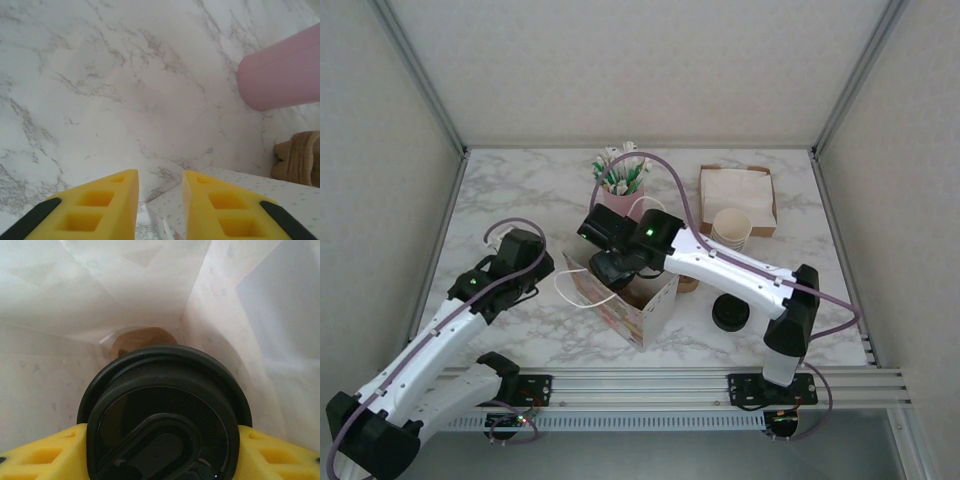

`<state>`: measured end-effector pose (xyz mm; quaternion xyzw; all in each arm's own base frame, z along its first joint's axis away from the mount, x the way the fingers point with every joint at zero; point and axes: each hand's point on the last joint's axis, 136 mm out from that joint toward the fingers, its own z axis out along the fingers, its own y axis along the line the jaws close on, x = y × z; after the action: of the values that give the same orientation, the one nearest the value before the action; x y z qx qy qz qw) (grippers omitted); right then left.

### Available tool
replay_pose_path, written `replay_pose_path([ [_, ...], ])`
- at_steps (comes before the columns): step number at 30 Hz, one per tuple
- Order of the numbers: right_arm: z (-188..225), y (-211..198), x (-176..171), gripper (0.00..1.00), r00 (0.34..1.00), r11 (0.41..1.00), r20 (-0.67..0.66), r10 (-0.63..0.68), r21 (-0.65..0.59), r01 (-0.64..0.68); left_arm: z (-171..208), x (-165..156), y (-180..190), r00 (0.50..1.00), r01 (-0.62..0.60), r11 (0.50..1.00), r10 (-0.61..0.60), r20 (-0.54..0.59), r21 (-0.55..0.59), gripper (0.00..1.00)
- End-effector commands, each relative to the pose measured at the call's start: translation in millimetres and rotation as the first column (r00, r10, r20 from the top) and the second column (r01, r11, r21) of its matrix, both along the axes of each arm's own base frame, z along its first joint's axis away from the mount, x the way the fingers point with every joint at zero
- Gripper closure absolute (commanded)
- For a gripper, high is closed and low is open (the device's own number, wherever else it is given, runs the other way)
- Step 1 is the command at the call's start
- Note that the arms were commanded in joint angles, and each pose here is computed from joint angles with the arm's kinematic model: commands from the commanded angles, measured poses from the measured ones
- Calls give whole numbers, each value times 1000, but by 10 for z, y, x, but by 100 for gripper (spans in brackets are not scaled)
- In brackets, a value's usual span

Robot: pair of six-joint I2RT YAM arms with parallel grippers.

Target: Pack the takeout coffee

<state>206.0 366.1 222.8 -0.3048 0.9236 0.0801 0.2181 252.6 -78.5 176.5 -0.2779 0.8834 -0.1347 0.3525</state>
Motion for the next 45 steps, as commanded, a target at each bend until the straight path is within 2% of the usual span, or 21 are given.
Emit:
replay_pose_path([
  [1, -239, 14, -2, 53, 998, 999, -62, 1, -36, -4, 125, -6, 89, 1000, -4, 999, 4, 6, 35, 69],
  [10, -618, -6, 8, 53, 995, 993, -102, 3, -118, -15, 314, 43, 93, 1000, 4, 999, -3, 24, -32, 59],
  [19, -952, -55, -36, 54, 990, 986, -137, -6, -167, -18, 651, 101, -105, 989, 120, 989, -111, 94, -88, 43],
  [23, -878, -51, -29, 54, 992, 988, -128, -3, -154, -17, 857, 111, -169, 978, 170, 981, -157, 138, -94, 35],
  [26, -727, -42, 14, 54, 995, 991, -97, -1, -136, -12, 1016, 111, -300, 959, 247, 962, -225, 171, -119, 33],
  [32, -454, -82, 108, 54, 1000, 993, -22, -11, -117, 9, 1239, 35, -662, 884, 456, 874, -422, 203, -168, 35],
  [37, -386, -109, 119, 54, 1000, 993, -6, -19, -113, 19, 1237, -43, -870, 814, 580, 793, -552, 181, -185, 43],
  [39, -391, -117, 114, 54, 1000, 993, -10, -19, -116, 18, 1158, -61, -911, 792, 610, 771, -593, 144, -181, 51],
  [42, -384, -118, 110, 54, 1000, 993, -12, -22, -114, 20, 1023, -61, -924, 773, 633, 756, -629, 82, -167, 58],
  [45, -352, -105, 101, 54, 1000, 995, -12, -21, -99, 19, 904, -43, -911, 765, 640, 754, -643, 32, -150, 61],
])
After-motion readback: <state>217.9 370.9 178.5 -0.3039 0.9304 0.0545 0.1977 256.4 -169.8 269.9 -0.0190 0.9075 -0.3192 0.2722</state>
